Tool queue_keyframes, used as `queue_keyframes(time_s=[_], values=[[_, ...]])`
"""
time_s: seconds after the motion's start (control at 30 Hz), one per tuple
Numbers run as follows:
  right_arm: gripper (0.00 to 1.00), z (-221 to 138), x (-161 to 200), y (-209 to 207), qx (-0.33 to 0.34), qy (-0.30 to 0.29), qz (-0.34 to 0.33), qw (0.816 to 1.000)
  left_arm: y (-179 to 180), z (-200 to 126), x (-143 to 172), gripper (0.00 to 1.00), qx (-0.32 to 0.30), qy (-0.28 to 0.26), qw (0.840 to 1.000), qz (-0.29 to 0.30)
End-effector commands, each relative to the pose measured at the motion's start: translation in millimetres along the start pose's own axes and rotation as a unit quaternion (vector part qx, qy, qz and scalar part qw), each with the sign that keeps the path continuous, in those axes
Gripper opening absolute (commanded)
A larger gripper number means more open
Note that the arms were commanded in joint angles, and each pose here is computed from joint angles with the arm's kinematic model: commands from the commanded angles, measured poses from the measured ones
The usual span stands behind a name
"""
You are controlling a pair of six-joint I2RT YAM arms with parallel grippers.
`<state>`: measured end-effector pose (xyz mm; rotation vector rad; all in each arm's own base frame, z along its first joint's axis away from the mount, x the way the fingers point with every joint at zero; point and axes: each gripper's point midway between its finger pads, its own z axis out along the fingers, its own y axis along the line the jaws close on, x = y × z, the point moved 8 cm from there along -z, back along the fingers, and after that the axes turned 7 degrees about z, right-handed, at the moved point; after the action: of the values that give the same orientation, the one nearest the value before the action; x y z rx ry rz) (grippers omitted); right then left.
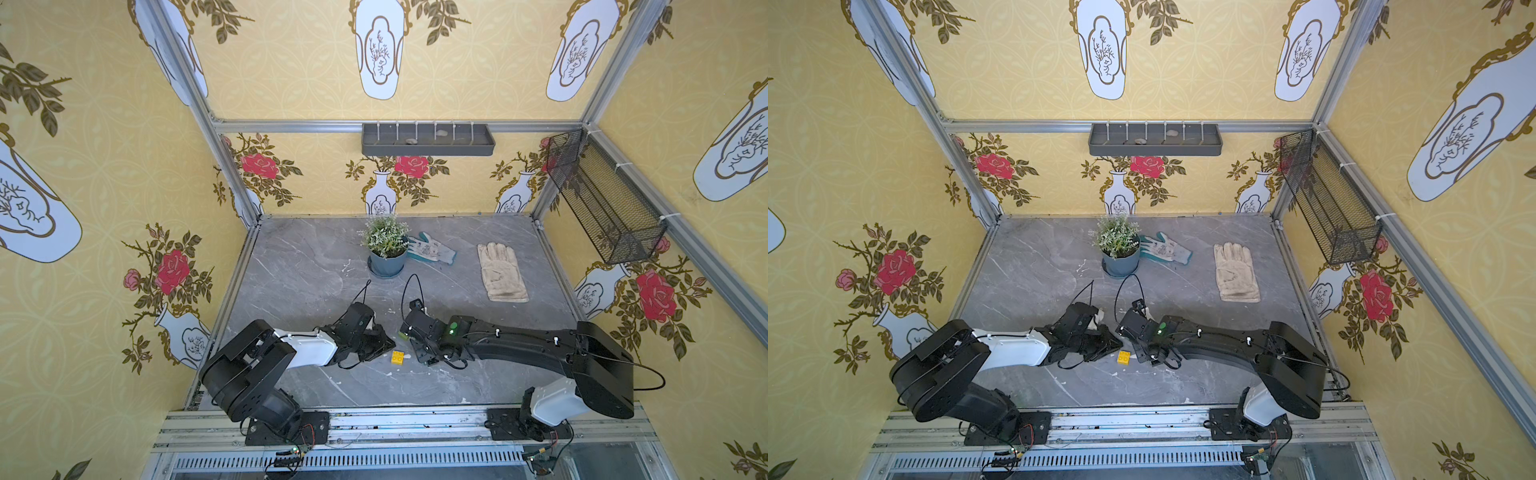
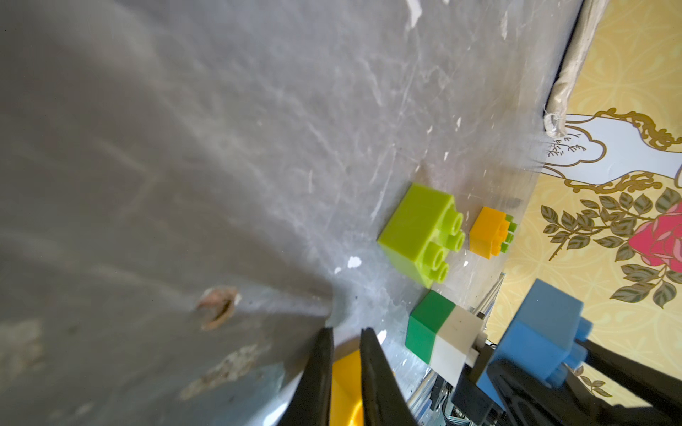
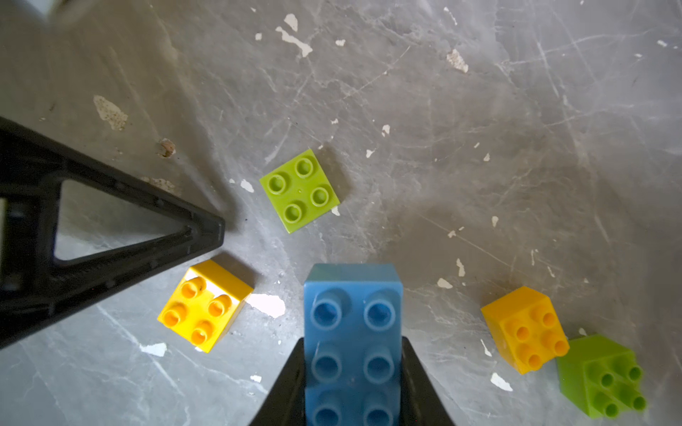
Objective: Assemble the number 4 with lego
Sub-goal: Assemble the lego brick with the lego brick.
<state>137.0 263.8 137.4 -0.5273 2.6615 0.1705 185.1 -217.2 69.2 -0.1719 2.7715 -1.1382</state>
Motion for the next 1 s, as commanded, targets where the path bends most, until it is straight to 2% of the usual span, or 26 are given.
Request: queue_keyframes(time_s=[0.0,0.8,0.97], values=[[0.05,0.5,-2.1,1.1,-0.002,-0.012,0.002,1.0,15.3,2.4,6.3,0.19,-0.037,0.011,0.999,-0.018],[0.03,13.5,12.4,-6.3,0.007,0.0,0.009,1.0,18.5,5.0,7.0,0.18,-0.043,0.016,0.999,-0.02],[0.03,5.0,8.5,-8.8,0.016,-0.02,0.018,1.0,19.2,6.1,6.9,0.17,-0.045,0.017,0.999,-0.021]])
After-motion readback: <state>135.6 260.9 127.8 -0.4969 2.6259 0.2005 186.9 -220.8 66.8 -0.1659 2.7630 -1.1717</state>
